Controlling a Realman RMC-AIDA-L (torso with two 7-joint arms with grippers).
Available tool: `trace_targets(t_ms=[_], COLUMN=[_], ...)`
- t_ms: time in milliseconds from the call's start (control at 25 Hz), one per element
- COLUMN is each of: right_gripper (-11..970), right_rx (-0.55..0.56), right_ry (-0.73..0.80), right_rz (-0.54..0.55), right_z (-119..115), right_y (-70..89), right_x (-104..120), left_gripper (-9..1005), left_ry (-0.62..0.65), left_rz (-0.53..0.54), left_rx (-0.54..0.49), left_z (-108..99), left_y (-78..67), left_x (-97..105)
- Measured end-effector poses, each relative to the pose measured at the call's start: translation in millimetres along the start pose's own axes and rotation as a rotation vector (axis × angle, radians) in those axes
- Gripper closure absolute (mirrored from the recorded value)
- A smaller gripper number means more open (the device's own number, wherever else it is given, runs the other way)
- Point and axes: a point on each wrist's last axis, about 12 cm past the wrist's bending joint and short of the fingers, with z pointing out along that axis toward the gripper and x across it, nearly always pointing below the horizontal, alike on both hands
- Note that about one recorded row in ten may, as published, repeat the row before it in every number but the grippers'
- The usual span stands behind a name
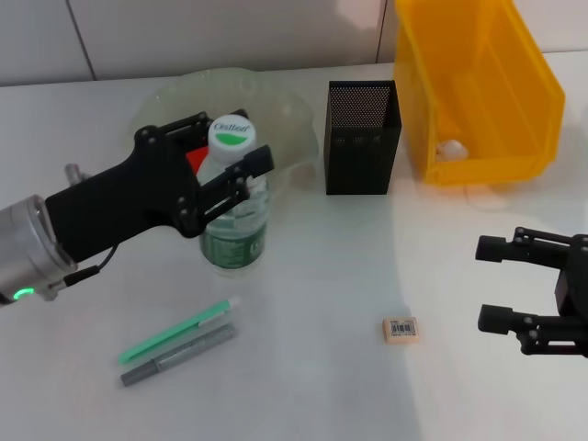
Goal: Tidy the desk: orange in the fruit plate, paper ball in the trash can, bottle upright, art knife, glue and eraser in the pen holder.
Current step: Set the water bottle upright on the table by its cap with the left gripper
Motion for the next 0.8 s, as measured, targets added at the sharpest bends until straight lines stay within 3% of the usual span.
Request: trace_targets(t_ms=[400, 800], right_gripper=[160, 160], right_rx=[0.016, 0.018], right_ry=[0.012, 0.016], right_rz=[-0.002, 0.005], right_z=[2.1, 3.5], right_y=[-3.5, -3.8], right_x=[2.5, 4.3], left_gripper=[547, 549], left_ry=[0.022, 0.041], left_rz=[0.055, 0.054], left_rx=[-0.164, -0.188], left_z=[-22.7, -25.7], left_y=[3.7, 3.9], left_x=[11.5, 15.4])
